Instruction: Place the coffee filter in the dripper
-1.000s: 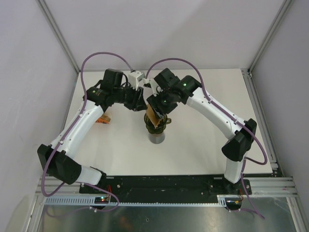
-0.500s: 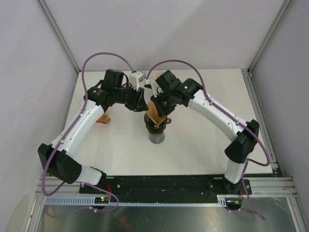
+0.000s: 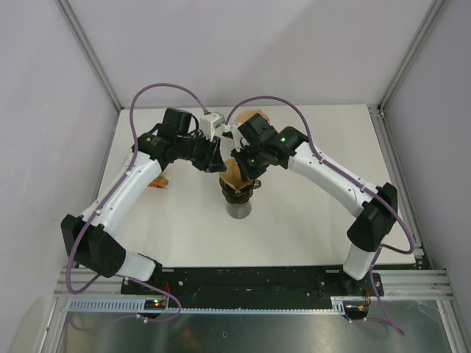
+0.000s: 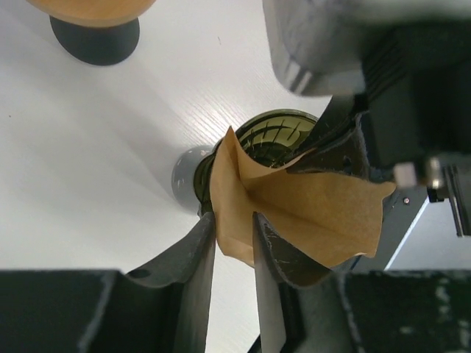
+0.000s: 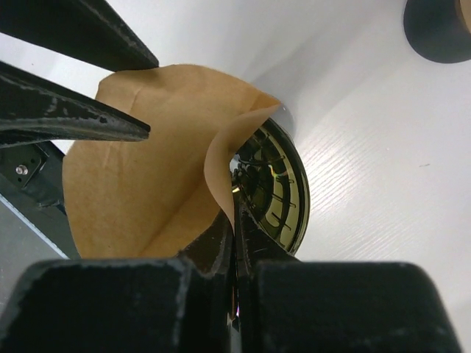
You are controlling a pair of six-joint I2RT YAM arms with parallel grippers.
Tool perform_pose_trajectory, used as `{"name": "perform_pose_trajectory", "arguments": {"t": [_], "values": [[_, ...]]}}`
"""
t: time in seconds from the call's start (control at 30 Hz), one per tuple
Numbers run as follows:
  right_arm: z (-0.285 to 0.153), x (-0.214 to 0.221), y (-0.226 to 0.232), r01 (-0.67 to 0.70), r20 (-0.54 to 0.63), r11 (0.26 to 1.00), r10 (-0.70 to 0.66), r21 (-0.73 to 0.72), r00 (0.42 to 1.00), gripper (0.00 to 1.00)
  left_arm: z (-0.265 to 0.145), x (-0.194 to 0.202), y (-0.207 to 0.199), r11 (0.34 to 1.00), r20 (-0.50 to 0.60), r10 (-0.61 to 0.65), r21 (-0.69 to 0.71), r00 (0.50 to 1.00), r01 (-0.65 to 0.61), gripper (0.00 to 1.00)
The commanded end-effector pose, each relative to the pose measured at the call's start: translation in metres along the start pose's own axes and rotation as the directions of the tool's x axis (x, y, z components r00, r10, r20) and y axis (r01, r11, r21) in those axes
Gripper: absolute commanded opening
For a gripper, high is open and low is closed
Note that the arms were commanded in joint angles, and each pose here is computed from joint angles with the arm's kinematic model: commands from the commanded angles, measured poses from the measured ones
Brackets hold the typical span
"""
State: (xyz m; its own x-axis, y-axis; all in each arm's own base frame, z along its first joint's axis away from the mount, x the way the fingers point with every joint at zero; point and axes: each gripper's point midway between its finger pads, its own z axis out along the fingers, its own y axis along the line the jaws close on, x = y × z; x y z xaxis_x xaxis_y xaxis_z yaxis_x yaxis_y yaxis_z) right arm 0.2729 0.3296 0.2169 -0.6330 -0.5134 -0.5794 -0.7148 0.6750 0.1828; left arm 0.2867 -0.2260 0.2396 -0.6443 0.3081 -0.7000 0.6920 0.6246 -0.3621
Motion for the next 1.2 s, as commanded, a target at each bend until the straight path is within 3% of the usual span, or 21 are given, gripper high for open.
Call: {"name": "perform_pose_trajectory", "arguments": {"t": [0.0, 0.5, 0.83, 1.17], "values": [[-0.048, -0.057, 0.003, 0.003, 0.280, 1.000, -0.001, -0.005, 0.960, 0.02, -0.001, 0.031, -0.001, 0.999, -0.089, -0.032, -0.004, 0.996, 0.032, 0.27], [-0.048, -0.057, -0.004, -0.019, 0.307, 1.000, 0.019, -0.003, 0.952, 0.11, 0.000, 0.037, -0.003, 1.000, -0.101, -0.011, 0.019, 0.995, 0.013, 0.01], [-0.070, -0.071, -0.001, 0.014, 0.375, 1.000, -0.005, -0.021, 0.927, 0.25, -0.008, 0.026, -0.007, 0.999, -0.065, 0.034, 0.003, 0.997, -0.034, 0.00], [-0.065, -0.068, 0.035, 0.129, 0.379, 0.980, -0.063, -0.152, 0.923, 0.20, -0.011, 0.010, -0.018, 0.998, -0.032, 0.060, 0.027, 0.998, -0.059, 0.00]]}}
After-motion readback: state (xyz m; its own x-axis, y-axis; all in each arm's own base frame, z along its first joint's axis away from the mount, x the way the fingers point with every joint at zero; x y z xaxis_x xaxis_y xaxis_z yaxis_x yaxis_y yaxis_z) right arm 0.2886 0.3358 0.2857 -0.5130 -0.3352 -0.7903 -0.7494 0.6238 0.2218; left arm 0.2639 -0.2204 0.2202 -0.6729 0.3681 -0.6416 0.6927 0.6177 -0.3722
